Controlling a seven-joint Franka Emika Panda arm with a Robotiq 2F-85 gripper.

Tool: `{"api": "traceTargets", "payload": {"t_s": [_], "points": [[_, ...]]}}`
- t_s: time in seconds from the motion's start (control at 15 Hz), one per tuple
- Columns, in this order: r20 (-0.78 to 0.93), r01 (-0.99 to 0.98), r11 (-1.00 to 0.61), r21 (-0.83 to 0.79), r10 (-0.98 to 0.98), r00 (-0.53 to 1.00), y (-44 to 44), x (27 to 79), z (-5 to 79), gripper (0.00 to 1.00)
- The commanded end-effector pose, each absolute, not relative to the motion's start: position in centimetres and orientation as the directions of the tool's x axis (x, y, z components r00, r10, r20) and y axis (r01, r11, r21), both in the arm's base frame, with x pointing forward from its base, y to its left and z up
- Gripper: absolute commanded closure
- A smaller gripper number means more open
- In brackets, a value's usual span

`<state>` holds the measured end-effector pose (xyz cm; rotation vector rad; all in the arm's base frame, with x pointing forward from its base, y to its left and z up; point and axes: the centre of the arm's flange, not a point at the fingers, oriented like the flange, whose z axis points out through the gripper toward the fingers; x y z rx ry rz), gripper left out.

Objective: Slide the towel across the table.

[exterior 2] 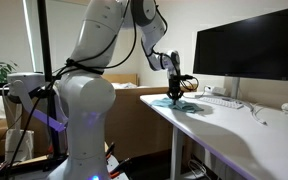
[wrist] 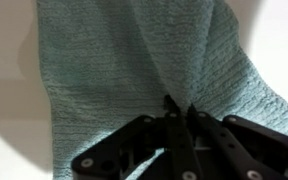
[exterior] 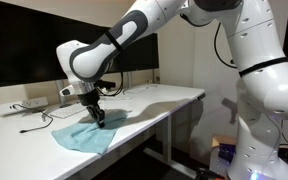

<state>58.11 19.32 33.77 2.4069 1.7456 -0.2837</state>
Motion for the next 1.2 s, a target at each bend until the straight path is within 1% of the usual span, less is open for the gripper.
{"api": "traceTargets", "payload": {"t_s": [0.0,0.73,0.87,1.13], "points": [[-0.242,0.951,-0.309,0.014,0.922,0.303,19.3,58.1,33.8,0.91],[-0.241,0.951,-0.310,0.016,0.922,0.304,19.3,58.3,33.8,0.93],[-0.234,0.952,-0.305,0.014,0.925,0.300,19.3,58.5,33.8,0.91],[-0.188,0.962,-0.274,0.023,0.943,0.273,20.9,59.1,34.1,0.90]]}}
